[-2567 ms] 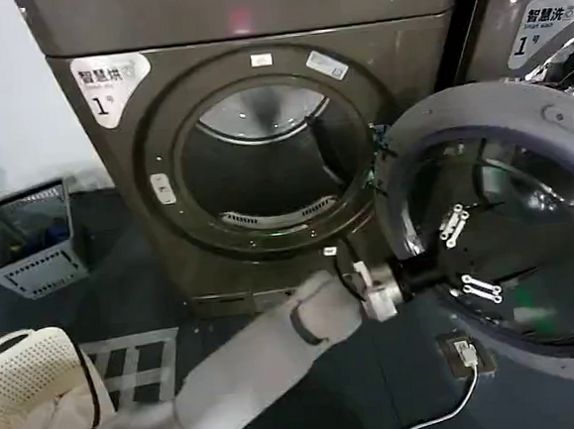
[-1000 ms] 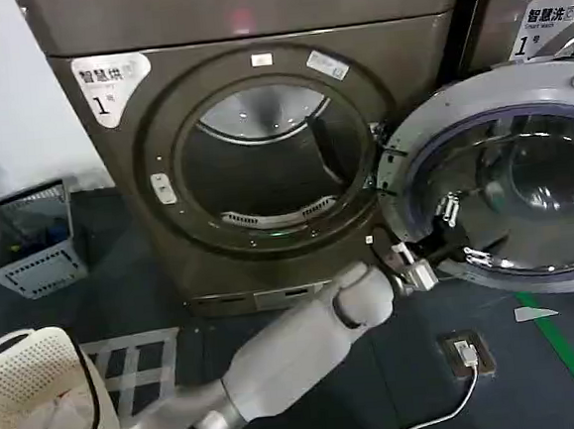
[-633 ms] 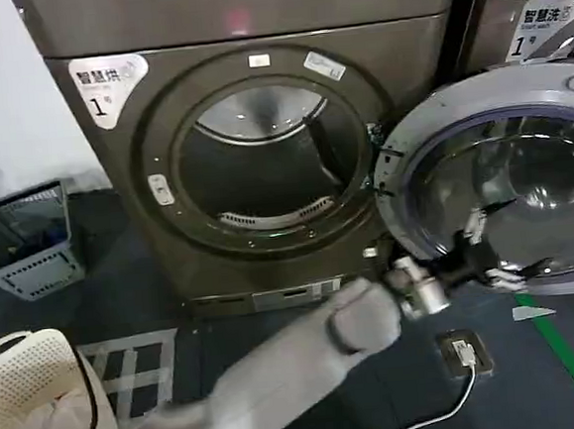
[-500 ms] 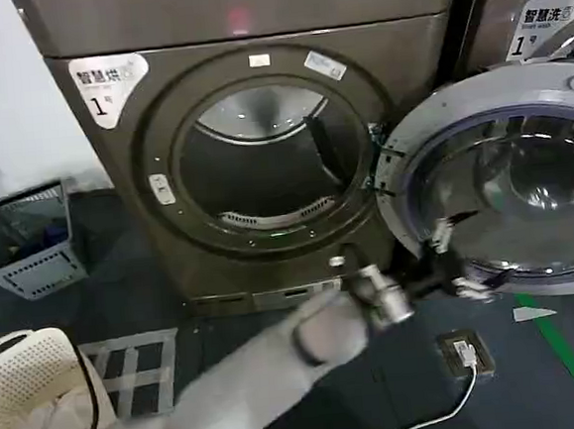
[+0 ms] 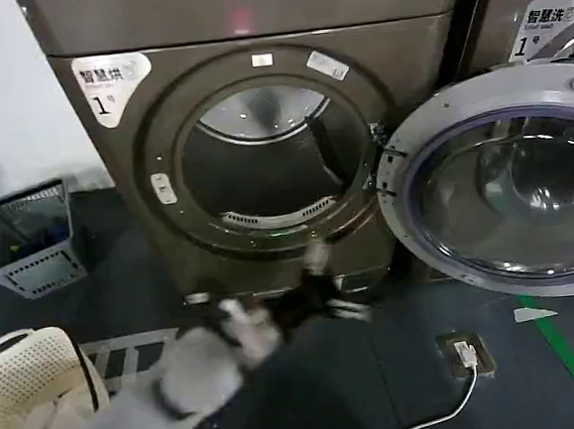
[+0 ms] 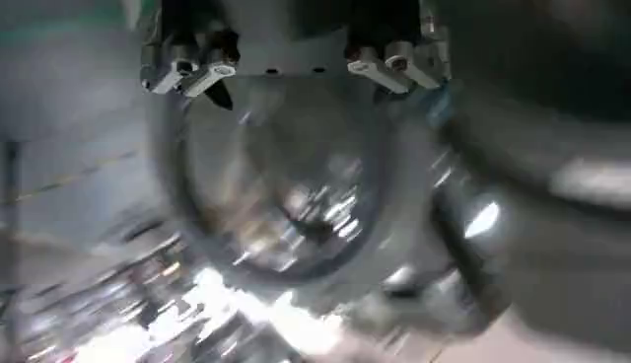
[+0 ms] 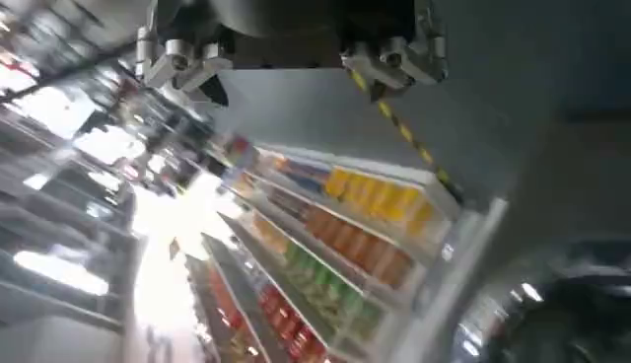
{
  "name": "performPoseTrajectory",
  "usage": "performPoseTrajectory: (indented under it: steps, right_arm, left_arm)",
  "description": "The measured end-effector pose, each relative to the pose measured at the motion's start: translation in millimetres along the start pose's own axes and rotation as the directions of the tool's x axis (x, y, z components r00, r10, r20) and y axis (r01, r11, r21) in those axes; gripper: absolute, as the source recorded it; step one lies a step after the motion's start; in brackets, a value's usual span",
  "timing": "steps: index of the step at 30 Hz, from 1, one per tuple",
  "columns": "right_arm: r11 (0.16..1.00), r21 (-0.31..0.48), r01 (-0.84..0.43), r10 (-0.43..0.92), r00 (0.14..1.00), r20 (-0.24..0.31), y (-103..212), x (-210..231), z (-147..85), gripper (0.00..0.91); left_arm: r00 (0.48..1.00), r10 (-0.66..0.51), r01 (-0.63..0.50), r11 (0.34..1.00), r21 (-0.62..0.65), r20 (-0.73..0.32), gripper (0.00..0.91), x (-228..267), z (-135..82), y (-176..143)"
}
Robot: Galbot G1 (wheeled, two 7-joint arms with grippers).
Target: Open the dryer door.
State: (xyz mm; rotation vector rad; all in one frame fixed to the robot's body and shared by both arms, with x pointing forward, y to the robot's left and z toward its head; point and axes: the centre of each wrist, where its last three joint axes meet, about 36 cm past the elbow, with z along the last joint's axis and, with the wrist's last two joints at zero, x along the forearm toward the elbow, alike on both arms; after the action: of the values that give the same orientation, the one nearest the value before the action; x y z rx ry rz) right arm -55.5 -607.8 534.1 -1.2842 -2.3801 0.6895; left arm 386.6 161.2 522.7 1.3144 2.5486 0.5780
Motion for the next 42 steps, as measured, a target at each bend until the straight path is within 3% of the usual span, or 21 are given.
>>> performPoseTrajectory:
  steps: [9, 14, 18, 25, 31, 42]
  right_arm:
    - [0.995, -0.027, -0.098, 0.095, 0.991, -0.094, -5.6, 12.9, 29.3, 0.907]
    - [0.992, -0.045, -0.12, 0.113, 0.985, -0.133, -7.0, 18.8, 43.8, 0.907]
    - [0.99, -0.052, -0.131, 0.121, 0.98, -0.158, -9.2, 24.1, 55.4, 0.907]
    - [0.988, -0.061, -0.14, 0.129, 0.978, -0.167, -9.8, 25.3, 64.3, 0.907]
    - [0.988, -0.078, -0.135, 0.12, 0.978, -0.171, -2.8, 25.9, 71.6, 0.907]
    - [0.983, -0.103, -0.151, 0.131, 0.975, -0.179, -2.5, 25.6, 76.0, 0.907]
  left_arm:
    - [0.932, -0.23, 0.27, 0.956, 0.111, -0.282, 0.907, 91.6, 18.3, 45.7]
    - [0.835, -0.312, 0.445, 0.868, 0.222, -0.453, 0.907, 127.9, 25.6, 64.7]
    - [0.724, -0.35, 0.59, 0.761, 0.271, -0.594, 0.907, 153.9, 28.9, 85.9]
    - [0.534, -0.309, 0.752, 0.599, 0.275, -0.787, 0.907, 202.4, 34.5, 115.4]
    - [0.419, -0.31, 0.843, 0.483, 0.238, -0.854, 0.907, 234.4, 39.9, 134.8]
    - [0.187, -0.18, 0.947, 0.294, 0.129, -0.966, 0.907, 269.5, 73.5, 165.8]
